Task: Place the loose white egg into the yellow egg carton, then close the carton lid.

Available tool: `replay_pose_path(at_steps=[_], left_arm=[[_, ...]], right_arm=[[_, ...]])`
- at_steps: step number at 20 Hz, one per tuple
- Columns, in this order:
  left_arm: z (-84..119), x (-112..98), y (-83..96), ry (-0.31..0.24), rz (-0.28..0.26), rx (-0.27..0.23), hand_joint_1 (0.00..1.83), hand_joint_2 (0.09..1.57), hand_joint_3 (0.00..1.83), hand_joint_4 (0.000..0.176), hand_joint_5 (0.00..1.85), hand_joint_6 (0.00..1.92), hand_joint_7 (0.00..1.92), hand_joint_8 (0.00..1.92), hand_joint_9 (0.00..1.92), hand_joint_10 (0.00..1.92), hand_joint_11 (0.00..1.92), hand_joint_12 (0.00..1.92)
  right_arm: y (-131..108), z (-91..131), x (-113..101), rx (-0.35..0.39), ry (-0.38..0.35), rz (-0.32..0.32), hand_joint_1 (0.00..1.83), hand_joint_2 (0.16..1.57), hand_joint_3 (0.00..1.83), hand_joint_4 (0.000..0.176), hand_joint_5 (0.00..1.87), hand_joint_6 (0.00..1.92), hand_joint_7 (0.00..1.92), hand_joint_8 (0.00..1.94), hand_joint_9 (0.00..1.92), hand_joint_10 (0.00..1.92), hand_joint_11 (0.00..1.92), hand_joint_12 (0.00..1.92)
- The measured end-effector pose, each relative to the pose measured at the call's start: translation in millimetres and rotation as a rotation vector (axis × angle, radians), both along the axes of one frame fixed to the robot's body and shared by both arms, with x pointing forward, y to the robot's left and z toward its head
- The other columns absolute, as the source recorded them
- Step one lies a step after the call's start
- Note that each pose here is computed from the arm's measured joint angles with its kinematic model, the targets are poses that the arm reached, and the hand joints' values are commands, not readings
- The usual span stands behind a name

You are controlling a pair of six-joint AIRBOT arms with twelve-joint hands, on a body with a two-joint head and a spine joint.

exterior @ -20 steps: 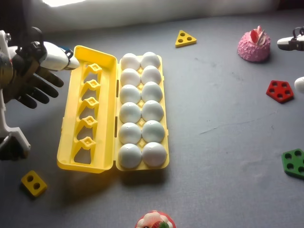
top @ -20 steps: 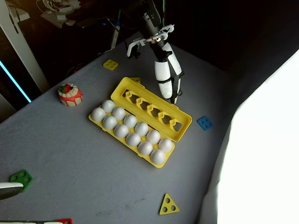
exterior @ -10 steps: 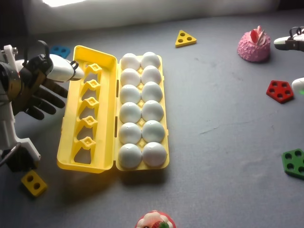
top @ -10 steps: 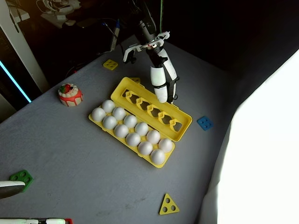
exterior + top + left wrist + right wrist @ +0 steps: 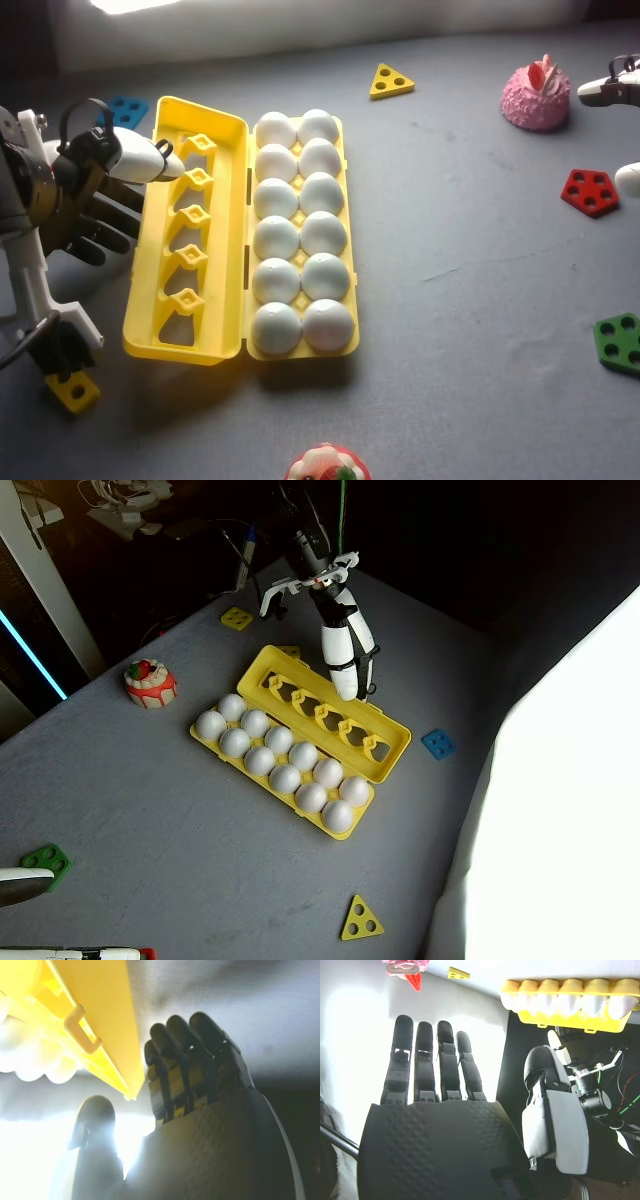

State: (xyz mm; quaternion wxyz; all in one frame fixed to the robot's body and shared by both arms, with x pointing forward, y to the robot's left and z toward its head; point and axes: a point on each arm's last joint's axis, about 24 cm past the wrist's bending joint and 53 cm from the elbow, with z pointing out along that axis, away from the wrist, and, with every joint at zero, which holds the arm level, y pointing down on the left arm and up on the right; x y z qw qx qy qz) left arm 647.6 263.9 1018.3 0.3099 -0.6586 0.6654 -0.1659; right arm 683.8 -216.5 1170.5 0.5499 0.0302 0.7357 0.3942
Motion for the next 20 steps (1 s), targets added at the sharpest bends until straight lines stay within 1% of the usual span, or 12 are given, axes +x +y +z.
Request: replay_pose_path(at_steps=[2,3,4,7,9,10,11,12,14,16,18,20], left_arm=[[-0.1,-0.2,-0.6,-0.002,0.008,-0.009,0.18,1.33,0.0,0.0,0.52,0.0,0.38,0.68,0.22,1.08,0.01,1.65],[-0.2,-1.5,-2.4,-0.002,0.007,-0.01,0.16,1.33,0.0,0.0,0.52,0.0,0.38,0.68,0.22,1.07,0.0,1.65],[-0.7,-2.3,-4.2,0.0,0.006,-0.014,0.15,1.33,0.0,0.0,0.53,0.01,0.38,0.68,0.23,1.08,0.02,1.66],[1.6,-0.8,-8.4,-0.005,0.003,-0.022,0.15,1.33,0.0,0.0,0.52,0.01,0.38,0.67,0.23,1.07,0.01,1.66],[11.9,6.7,-13.2,-0.034,-0.007,-0.029,0.17,1.32,0.0,0.0,0.53,0.01,0.39,0.68,0.25,1.09,0.03,1.67],[21.8,13.5,-17.1,-0.058,-0.015,-0.036,0.15,1.33,0.0,0.0,0.52,0.01,0.39,0.68,0.24,1.09,0.03,1.67],[28.9,18.0,-20.4,-0.074,-0.028,-0.036,0.15,1.33,0.0,0.0,0.52,0.01,0.4,0.68,0.24,1.09,0.02,1.67],[37.7,23.1,-24.4,-0.092,-0.042,-0.037,0.15,1.33,0.0,0.0,0.52,0.01,0.4,0.68,0.24,1.09,0.02,1.67],[53.3,31.4,-32.5,-0.122,-0.07,-0.038,0.16,1.33,0.0,0.0,0.52,0.0,0.4,0.67,0.24,1.07,0.03,1.65],[72.5,39.2,-46.8,-0.16,-0.102,-0.039,0.17,1.33,0.0,0.0,0.53,0.01,0.39,0.67,0.23,1.08,0.0,1.67],[81.2,39.6,-62.6,-0.175,-0.129,-0.052,0.16,1.33,0.0,0.0,0.53,0.01,0.39,0.67,0.22,1.08,0.0,1.67],[87.0,34.5,-86.7,-0.182,-0.176,-0.07,0.12,1.33,0.0,0.0,0.51,0.0,0.38,0.68,0.21,1.09,0.0,1.67]], right_arm=[[0.0,0.0,0.0,0.0,0.0,0.0,0.18,1.22,0.0,0.0,0.15,0.31,0.31,0.01,0.01,0.7,0.0,1.15],[0.1,0.3,0.0,0.001,-0.001,0.0,0.17,1.22,0.0,0.0,0.14,0.31,0.31,0.01,0.01,0.7,0.0,1.16],[0.1,0.3,0.0,0.001,-0.001,0.001,0.14,1.23,0.0,0.0,0.12,0.32,0.3,0.0,0.0,0.68,0.0,1.11],[0.3,1.0,-0.1,0.003,-0.003,0.001,0.19,1.22,0.0,0.0,0.14,0.34,0.31,0.01,0.0,0.68,0.0,1.09],[0.4,1.1,-0.2,0.003,-0.004,0.002,0.19,1.22,0.0,0.0,0.14,0.34,0.32,0.01,0.01,0.68,0.0,1.05],[0.4,1.1,-0.1,0.003,-0.004,0.002,0.18,1.22,0.0,0.0,0.13,0.34,0.32,0.01,0.01,0.68,0.0,1.04],[0.4,1.1,-0.2,0.003,-0.004,0.002,0.19,1.22,0.0,0.0,0.13,0.34,0.31,0.0,0.0,0.68,0.0,1.04],[0.4,1.2,-0.2,0.003,-0.004,0.002,0.18,1.22,0.0,0.0,0.13,0.35,0.3,0.0,0.0,0.69,0.0,1.1],[0.4,1.2,-0.1,0.003,-0.004,0.002,0.19,1.22,0.0,0.0,0.14,0.36,0.31,0.0,0.0,0.69,0.0,1.1],[0.8,1.5,-0.2,0.004,-0.006,0.003,0.18,1.22,0.0,0.0,0.15,0.37,0.34,0.01,0.02,0.68,0.0,1.12],[0.9,2.0,-0.3,0.005,-0.007,0.003,0.15,1.22,0.0,0.0,0.14,0.36,0.33,0.01,0.02,0.67,0.0,1.13],[0.8,2.8,-0.2,0.007,-0.01,0.004,0.2,1.22,0.0,0.0,0.14,0.36,0.32,0.0,0.02,0.66,0.0,1.12]])
